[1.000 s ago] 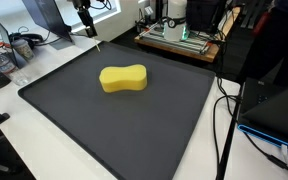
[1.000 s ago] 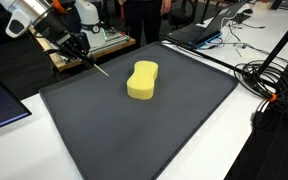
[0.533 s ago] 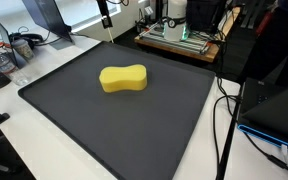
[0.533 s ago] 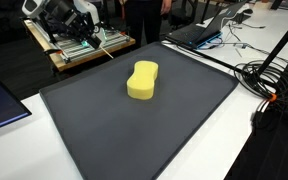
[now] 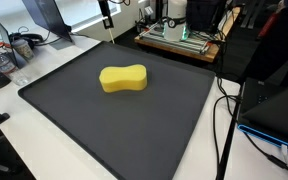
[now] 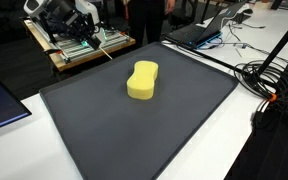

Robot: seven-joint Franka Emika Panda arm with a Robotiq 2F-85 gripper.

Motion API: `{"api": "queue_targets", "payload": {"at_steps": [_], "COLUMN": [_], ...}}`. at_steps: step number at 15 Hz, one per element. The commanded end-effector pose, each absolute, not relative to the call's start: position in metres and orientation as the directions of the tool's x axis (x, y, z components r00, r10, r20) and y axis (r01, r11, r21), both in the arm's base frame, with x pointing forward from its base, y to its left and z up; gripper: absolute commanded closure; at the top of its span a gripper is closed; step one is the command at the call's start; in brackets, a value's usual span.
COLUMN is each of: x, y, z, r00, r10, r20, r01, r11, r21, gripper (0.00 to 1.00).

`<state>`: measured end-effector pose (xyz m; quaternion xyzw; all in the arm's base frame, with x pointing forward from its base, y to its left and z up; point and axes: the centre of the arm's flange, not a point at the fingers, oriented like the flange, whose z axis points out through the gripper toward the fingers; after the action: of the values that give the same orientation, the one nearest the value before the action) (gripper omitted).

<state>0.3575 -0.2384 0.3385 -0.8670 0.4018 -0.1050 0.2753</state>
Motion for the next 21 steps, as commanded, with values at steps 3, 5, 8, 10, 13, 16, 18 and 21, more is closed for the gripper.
{"api": "queue_targets", "payload": {"at_steps": [3, 5, 8, 10, 13, 16, 18, 21], "x": [0.311, 0.297, 0.288, 0.298, 0.314, 0.313, 0.311, 0.322], "y": [-0.213, -0.199, -0.163, -0.131, -0.07, 0.001, 0.043, 0.026], "z": [0.364, 0.38, 0.41, 0.439, 0.472, 0.486, 0.492, 0.489], "r00": [0.59, 0.566, 0.594, 0.662, 0.773, 0.865, 0.901, 0.884], "r10": [-0.807, -0.823, -0.798, -0.729, -0.581, -0.418, -0.303, -0.361], "r20": [0.016, 0.053, 0.104, 0.174, 0.256, 0.279, 0.312, 0.296], "r01": [-0.699, -0.708, -0.681, -0.612, -0.482, -0.351, -0.249, -0.3], "r11": [-0.521, -0.518, -0.568, -0.659, -0.8, -0.899, -0.948, -0.926], "r21": [-0.49, -0.479, -0.463, -0.437, -0.358, -0.261, -0.2, -0.23], "gripper": [0.97, 0.97, 0.97, 0.97, 0.97, 0.97, 0.97, 0.88]}}
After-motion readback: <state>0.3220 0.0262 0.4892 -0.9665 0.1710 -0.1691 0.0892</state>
